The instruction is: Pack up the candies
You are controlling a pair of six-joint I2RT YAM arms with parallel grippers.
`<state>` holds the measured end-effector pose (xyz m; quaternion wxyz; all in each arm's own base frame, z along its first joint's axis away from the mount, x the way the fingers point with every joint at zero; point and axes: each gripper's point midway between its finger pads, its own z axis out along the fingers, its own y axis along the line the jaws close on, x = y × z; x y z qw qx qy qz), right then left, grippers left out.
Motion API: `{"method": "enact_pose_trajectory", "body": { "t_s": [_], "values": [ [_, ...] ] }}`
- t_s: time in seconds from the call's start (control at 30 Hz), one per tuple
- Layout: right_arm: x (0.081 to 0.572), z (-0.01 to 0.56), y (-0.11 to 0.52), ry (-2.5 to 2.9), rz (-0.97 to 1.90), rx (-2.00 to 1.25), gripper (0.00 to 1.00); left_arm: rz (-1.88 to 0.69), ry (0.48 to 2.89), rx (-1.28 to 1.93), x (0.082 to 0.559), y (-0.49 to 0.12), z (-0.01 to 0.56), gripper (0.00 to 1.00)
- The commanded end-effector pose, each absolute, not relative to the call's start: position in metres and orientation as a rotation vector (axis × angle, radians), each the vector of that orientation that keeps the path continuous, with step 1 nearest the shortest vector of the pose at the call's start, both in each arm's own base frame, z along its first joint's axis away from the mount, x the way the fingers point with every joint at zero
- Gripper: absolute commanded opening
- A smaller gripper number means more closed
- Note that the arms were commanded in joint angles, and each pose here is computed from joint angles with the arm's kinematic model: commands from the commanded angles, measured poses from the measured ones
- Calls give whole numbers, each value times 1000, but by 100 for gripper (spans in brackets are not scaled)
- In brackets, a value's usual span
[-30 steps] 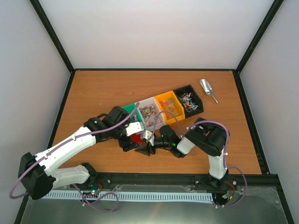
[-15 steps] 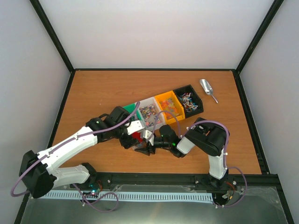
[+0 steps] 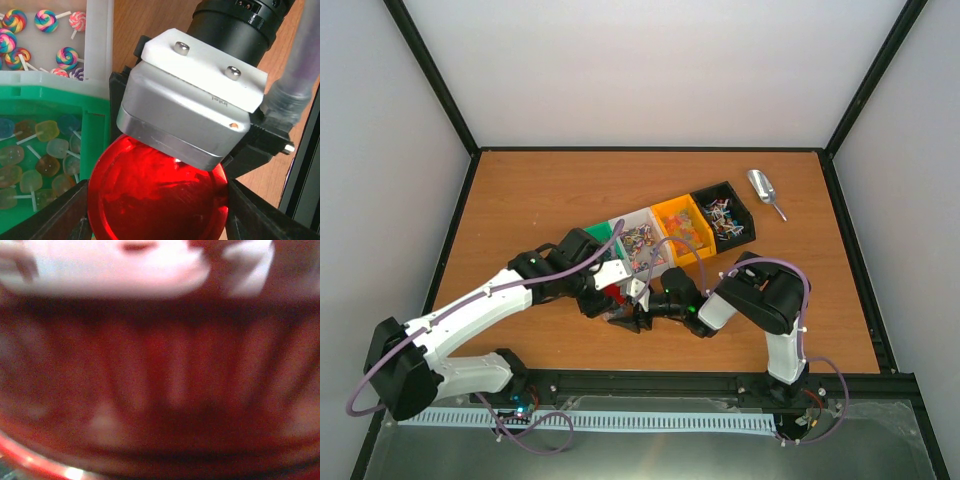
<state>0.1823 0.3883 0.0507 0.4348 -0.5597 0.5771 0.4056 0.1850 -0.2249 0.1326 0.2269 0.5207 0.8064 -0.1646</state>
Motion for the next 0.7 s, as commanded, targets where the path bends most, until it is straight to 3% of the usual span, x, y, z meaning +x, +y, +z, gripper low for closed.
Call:
{"method": "enact_pose_trajectory", "body": {
  "t_s": [0.0, 0.23, 0.4, 0.5, 0.57, 0.67],
  "values": [
    [175, 7, 373, 1574, 954, -1467, 28, -489, 2153, 1513, 181, -233, 141, 62],
    [158, 8, 370, 1507, 1013, -1536, 28, -664, 1945, 2056, 133, -229, 126, 58],
    [157, 9, 369, 1505, 1010, -1537, 28, -614, 1762, 2287, 138, -226, 125, 58],
    [159, 9, 369, 1512, 1002, -1529, 28, -567, 1761, 2233, 157, -233, 135, 65],
    [163, 9, 369, 1527, 991, -1511, 28, -601, 1824, 2114, 166, -241, 148, 77],
    [165, 10, 370, 1547, 989, -1487, 27, -603, 1932, 1927, 171, -243, 160, 87]
  ]
}}
